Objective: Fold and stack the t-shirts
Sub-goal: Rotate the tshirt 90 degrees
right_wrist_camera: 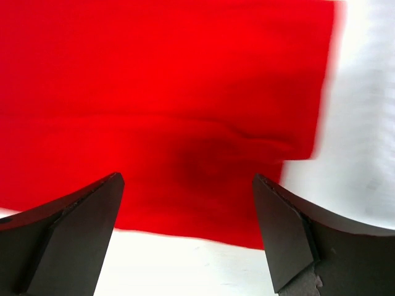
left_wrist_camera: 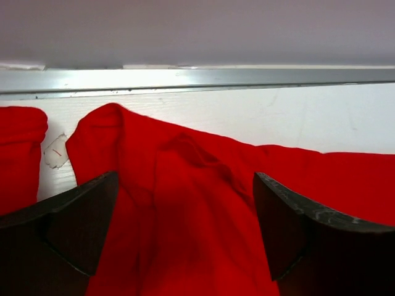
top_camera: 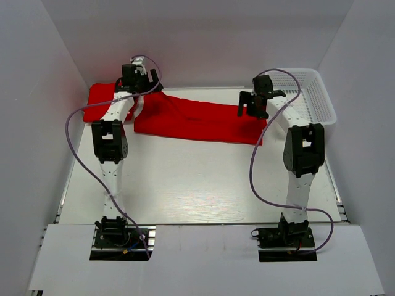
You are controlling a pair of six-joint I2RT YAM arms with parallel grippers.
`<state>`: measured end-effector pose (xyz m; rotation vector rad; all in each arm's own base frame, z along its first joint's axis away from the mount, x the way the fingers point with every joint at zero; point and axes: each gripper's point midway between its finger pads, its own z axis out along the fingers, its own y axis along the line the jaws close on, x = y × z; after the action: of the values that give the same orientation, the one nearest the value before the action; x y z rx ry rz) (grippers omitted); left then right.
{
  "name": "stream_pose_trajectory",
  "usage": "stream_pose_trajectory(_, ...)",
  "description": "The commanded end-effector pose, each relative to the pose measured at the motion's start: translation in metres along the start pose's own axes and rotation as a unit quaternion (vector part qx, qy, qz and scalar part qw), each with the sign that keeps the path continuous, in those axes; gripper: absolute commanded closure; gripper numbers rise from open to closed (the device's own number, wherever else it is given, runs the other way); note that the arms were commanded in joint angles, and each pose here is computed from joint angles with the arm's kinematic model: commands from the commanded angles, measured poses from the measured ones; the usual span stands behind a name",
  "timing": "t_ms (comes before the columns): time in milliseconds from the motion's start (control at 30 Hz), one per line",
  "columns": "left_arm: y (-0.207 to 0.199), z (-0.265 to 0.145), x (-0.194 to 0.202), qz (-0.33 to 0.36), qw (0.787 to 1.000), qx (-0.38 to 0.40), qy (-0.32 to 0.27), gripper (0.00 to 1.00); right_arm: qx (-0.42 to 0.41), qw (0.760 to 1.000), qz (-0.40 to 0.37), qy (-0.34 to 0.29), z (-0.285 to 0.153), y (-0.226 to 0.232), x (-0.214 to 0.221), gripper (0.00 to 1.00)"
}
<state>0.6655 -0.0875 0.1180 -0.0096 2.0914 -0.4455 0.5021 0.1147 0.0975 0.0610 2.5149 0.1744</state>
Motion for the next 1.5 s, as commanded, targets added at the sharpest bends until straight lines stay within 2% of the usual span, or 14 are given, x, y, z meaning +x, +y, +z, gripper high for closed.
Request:
stream_pose_trajectory(0,-0.039,-0.045,-0.048,0.019,0.998,0.041,-0.036,0.0,-0.077,0.996,-0.044,-0.017,-0.015,0.037,-0.004,0.1)
stream_pose_trajectory(233,-0.06,-0.031,0.017,-0.002,0.995,0.09,0.045,0.0,-0.074,0.997,-0.03,0.005,0.012,0.038,0.01,0.1)
stream_pose_trajectory(600,-0.037,0.023,0.11,-0.057,0.987,0.068,0.137,0.0,-0.022,0.994,0.015,0.103,0.064,0.004,0.074,0.1)
stream_pose_trajectory(767,-0.047,0.056,0.124,-0.089,0.983,0.088,0.134,0.0,-0.047,0.988,0.009,0.146,0.034,0.006,0.128,0.1)
stream_pose_trajectory(800,-0.06,0.062,0.113,-0.085,0.983,0.111,0.116,0.0,-0.093,0.983,0.001,0.157,0.027,0.028,0.142,0.1)
stream_pose_trajectory(833,-0.062,0.073,0.128,-0.101,0.981,0.112,0.122,0.0,-0.098,0.975,-0.002,0.199,0.021,0.024,0.188,0.1)
stream_pose_trajectory(867,-0.074,0.08,0.132,-0.103,0.98,0.121,0.118,0.0,-0.125,0.974,-0.018,0.186,0.0,0.042,0.186,0.1)
stream_pose_trajectory(900,-0.087,0.086,0.122,-0.102,0.98,0.143,0.095,0.0,-0.15,0.968,-0.025,0.197,-0.01,0.055,0.198,0.1)
stream_pose_trajectory(933,-0.096,0.091,0.125,-0.108,0.978,0.154,0.091,0.0,-0.168,0.956,-0.042,0.238,-0.023,0.064,0.241,0.1)
stream_pose_trajectory(1000,-0.119,0.1,0.136,-0.123,0.973,0.177,0.088,0.0,-0.224,0.941,-0.09,0.239,-0.053,0.102,0.26,0.1)
stream_pose_trajectory(1033,-0.128,0.103,0.131,-0.128,0.972,0.182,0.075,0.0,-0.263,0.918,-0.126,0.268,-0.074,0.128,0.295,0.1)
stream_pose_trajectory(1133,-0.159,0.107,0.136,-0.119,0.971,0.2,0.062,0.0,-0.354,0.866,-0.198,0.293,-0.11,0.176,0.336,0.1)
stream_pose_trajectory(1333,-0.189,0.112,0.147,-0.125,0.969,0.207,0.052,0.0,-0.436,0.786,-0.338,0.279,-0.134,0.241,0.379,0.1)
stream_pose_trajectory(1467,-0.185,0.116,0.165,-0.139,0.967,0.205,0.068,0.0,-0.451,0.774,-0.366,0.254,-0.135,0.262,0.381,0.1)
